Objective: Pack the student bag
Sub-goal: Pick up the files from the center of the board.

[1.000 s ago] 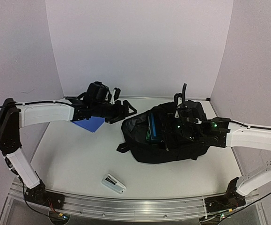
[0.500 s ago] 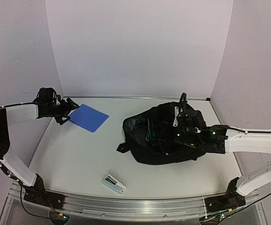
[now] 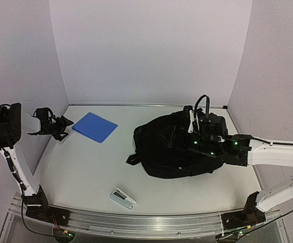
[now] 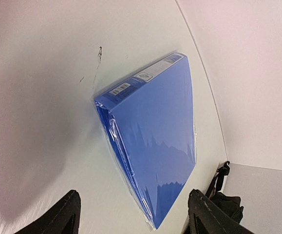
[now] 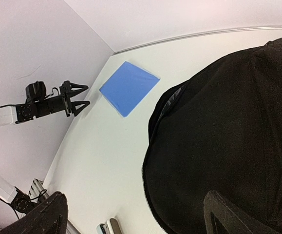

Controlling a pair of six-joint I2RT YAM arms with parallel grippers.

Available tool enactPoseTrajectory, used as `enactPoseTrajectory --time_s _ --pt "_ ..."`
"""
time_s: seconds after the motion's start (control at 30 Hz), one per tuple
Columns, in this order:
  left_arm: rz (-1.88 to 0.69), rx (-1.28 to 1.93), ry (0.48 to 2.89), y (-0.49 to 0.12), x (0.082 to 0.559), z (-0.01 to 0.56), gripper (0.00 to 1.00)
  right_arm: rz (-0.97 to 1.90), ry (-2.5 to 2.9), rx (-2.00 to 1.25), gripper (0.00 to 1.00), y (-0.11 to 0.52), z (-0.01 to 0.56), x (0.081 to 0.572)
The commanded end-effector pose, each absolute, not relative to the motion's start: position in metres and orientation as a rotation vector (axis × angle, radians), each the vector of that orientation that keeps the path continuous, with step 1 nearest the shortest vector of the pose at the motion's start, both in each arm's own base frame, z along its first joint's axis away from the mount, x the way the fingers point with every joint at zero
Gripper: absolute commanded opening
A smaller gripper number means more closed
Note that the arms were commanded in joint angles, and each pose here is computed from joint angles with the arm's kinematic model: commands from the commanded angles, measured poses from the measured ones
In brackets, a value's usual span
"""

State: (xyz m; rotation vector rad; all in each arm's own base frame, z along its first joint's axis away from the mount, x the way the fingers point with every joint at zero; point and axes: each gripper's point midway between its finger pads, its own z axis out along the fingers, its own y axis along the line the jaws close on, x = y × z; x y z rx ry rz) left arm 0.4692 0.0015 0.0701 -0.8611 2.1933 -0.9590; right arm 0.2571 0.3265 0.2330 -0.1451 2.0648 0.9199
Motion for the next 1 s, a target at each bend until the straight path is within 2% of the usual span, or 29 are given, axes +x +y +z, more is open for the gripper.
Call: enactPoseTrajectory --time_s 0.0,0.7,0.97 --pt "-1.061 -0.790 2.103 -0.003 0.498 0.081 0.72 0.947 2.012 -0.137 0.96 0.332 0.246 0.260" --pt "-1.220 -0.813 2.067 -0.011 0.527 0.043 0.32 0.908 2.037 -0.150 0.97 0.347 0.236 0.272" --pt "-1.272 -0.832 2.020 -0.012 0.531 0.043 0.24 0.900 2.047 -0.158 0.97 0.351 0.232 0.274"
